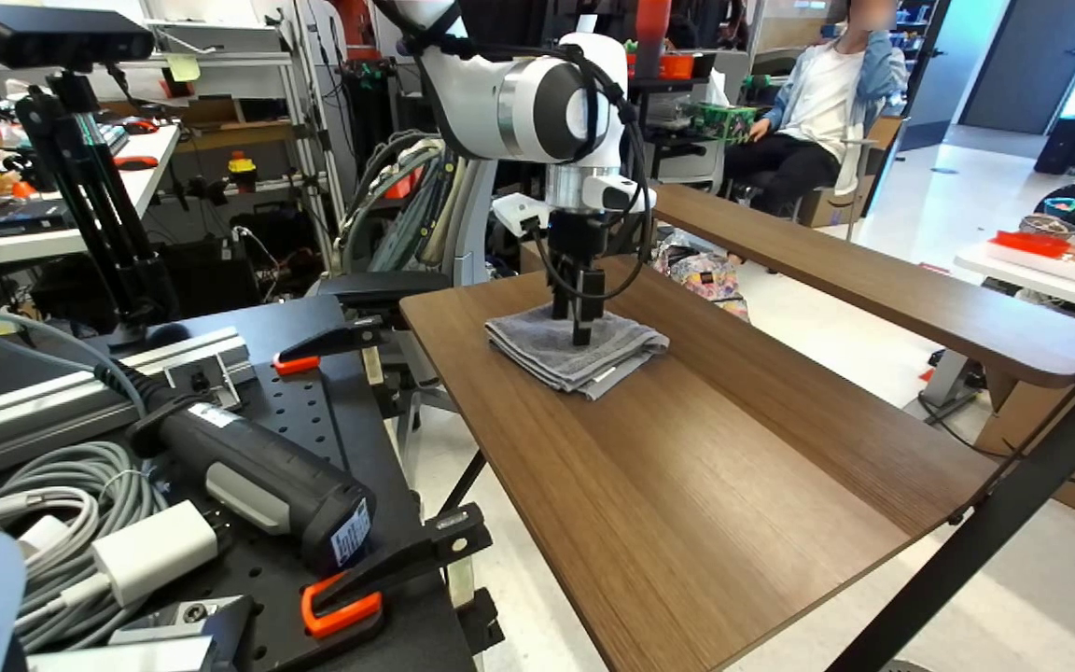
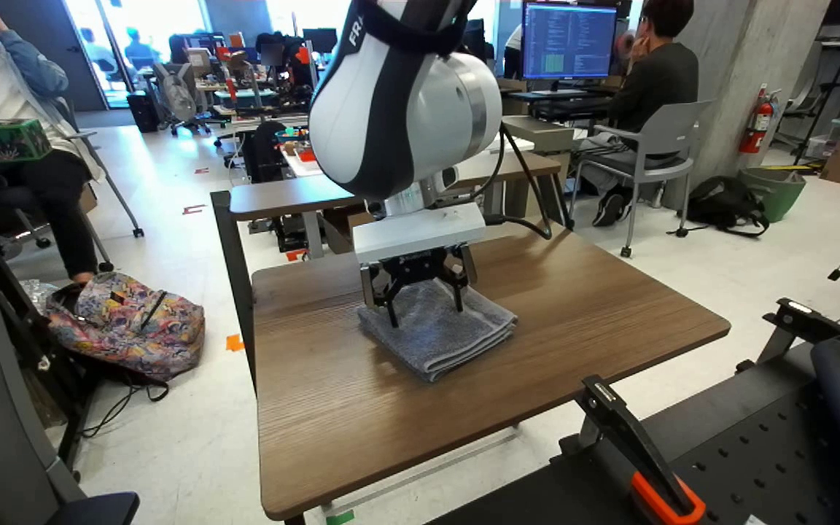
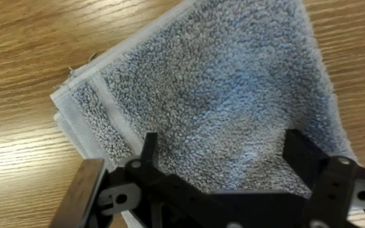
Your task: Move the towel
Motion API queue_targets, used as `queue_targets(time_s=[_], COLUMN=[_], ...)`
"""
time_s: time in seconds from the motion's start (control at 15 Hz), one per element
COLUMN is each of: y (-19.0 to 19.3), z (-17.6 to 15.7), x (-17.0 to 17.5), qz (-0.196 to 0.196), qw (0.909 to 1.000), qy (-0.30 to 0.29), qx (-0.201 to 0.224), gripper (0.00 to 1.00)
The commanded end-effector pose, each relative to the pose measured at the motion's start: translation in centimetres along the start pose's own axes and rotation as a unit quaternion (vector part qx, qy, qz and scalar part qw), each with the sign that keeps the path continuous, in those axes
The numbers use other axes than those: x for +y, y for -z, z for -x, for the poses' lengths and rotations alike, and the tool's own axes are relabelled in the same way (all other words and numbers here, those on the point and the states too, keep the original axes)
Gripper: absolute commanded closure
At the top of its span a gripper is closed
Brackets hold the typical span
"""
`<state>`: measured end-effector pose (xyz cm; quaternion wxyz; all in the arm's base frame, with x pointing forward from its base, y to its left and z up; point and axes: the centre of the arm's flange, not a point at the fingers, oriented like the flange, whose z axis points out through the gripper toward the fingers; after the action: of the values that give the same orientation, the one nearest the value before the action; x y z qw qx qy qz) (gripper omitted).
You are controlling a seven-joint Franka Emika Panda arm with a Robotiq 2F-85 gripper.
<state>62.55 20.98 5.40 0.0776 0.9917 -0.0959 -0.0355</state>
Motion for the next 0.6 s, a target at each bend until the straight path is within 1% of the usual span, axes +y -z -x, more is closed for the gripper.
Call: queue_targets(time_s=[0.0,0.2,0.53], y=[-1.1,-2.2,-5.2], z=[-2.5,-4.0,-6.8], x=[1.4,4.2,9.9], qz=[-0.006,-0.005,0.019], qw=[0.9997,0.9992,0.9961], qy=[-0.005,-0.027,-0.074], qx=[-0.021,-0.030,-0.044], gripper=[0.00,0.00,0.00])
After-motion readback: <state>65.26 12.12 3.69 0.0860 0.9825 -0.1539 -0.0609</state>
